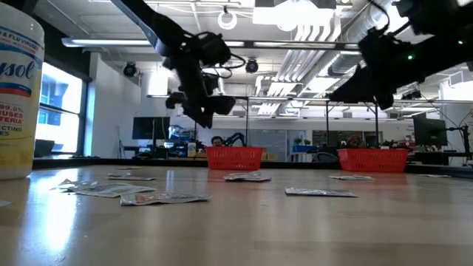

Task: Pick & Place First Aid Supplies
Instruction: Put the towelette pack into the left red bin

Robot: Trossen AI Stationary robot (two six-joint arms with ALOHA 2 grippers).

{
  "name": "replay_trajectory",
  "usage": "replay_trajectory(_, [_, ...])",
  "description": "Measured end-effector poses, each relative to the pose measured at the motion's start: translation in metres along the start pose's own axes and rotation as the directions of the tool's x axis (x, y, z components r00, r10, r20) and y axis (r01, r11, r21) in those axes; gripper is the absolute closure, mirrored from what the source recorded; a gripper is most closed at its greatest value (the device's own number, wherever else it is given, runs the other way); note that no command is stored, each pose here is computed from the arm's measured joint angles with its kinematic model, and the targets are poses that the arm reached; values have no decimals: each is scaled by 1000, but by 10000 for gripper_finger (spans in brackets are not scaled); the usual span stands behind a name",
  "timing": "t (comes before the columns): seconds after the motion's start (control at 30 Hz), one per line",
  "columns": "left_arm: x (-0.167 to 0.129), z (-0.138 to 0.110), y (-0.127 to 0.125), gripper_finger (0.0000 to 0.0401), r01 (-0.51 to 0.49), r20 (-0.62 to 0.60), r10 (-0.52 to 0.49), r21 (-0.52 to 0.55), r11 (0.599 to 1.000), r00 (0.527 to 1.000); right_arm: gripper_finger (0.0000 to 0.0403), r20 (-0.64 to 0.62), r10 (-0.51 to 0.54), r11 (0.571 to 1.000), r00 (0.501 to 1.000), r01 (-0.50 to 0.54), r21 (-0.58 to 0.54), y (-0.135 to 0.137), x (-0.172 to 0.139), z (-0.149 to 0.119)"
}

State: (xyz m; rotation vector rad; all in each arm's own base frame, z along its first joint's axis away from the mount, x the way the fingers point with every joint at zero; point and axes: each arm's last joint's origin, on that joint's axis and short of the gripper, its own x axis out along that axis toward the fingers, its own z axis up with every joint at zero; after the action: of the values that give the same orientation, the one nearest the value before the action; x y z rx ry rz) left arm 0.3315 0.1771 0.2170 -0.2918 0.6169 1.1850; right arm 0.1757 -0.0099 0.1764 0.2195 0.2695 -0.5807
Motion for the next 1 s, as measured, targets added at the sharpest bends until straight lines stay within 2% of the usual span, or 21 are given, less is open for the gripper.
replay_trajectory(0.1, [-16, -8, 14, 330, 11, 8, -11, -10, 1000, 1000, 391, -127, -65, 996, 990, 56, -75, 10, 10, 3])
replay_trajectory(0.17, [-26, -18, 27, 330, 18, 16, -17, -39, 999, 1000, 391, -243, -89, 992, 966, 65, -104, 14, 13, 5])
replay_trajectory(0.23, [-36, -29, 39, 330, 68, 38, -65, -73, 995, 997, 391, -342, -137, 989, 930, 111, -95, 16, 14, 9])
replay_trajectory(0.3, [-45, -42, 48, 330, 158, 58, -153, -96, 983, 986, 391, -419, -195, 981, 887, 183, -69, 15, 13, 11])
replay_trajectory(0.4, [-56, -62, 61, 330, 306, 56, -302, -94, 947, 952, 391, -501, -230, 962, 834, 273, 12, 16, 12, 16])
replay_trajectory(0.47, [-63, -68, 67, 330, 396, 74, -391, -86, 914, 917, 387, -556, -195, 950, 808, 296, 96, 16, 14, 16])
replay_trajectory(0.63, [-79, -81, 80, 330, 496, 84, -494, -1, 869, 866, 348, -621, -140, 923, 771, 329, 200, 17, 29, 1])
replay_trajectory(0.77, [-94, -91, 88, 330, 595, 117, -600, 77, 800, 791, 304, -648, -152, 918, 746, 350, 188, 18, 41, -5])
replay_trajectory(0.9, [-108, -107, 96, 330, 693, 144, -704, 129, 710, 695, 286, -653, -170, 903, 738, 383, 198, 24, 50, 0])
replay_trajectory(1.0, [-118, -120, 99, 330, 733, 181, -749, 156, 662, 637, 284, -699, -210, 882, 684, 441, 167, 27, 55, -2])
